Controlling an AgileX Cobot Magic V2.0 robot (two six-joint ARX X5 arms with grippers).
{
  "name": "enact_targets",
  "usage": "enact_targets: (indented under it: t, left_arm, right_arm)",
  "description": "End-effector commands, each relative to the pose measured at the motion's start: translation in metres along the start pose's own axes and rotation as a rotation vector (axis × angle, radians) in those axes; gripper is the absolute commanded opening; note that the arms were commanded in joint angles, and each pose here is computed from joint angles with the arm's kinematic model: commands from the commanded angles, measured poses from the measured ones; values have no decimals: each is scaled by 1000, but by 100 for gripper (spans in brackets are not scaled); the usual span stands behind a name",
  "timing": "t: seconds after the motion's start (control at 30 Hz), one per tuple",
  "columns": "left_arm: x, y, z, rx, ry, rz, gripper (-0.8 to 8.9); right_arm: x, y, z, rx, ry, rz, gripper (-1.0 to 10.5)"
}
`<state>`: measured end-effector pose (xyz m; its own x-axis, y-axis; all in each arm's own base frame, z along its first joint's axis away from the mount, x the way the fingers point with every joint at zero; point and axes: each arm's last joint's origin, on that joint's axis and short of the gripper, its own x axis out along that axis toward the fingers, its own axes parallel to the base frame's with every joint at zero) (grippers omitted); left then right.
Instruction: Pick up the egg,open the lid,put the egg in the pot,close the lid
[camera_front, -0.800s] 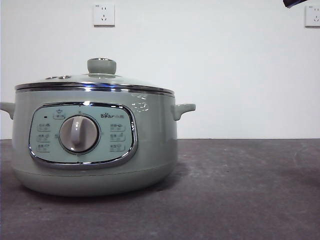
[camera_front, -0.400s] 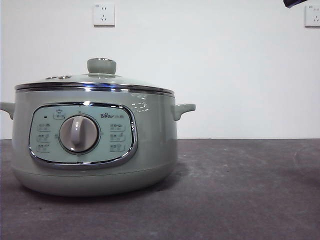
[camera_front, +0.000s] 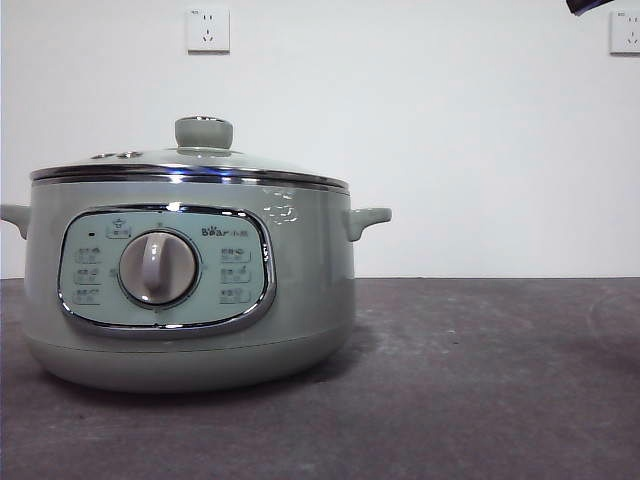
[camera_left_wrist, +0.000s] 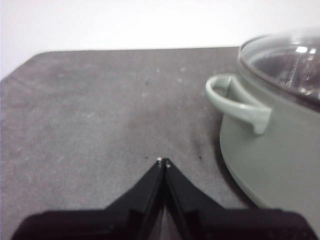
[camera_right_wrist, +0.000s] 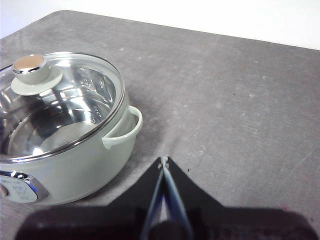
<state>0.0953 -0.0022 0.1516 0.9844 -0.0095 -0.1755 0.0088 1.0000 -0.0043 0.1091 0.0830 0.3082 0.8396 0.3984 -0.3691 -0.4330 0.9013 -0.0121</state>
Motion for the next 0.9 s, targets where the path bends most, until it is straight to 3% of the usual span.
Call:
enact_targets:
  t: [0.03,0.9]
  left_arm:
    - [1,0,-5,4,11,4,-3]
    - [2,0,-5,-22,9,3,-3]
  right_arm:
    - [1,0,-1,12,2,-2,2]
    - [1,0,-1,11,3,-3,2]
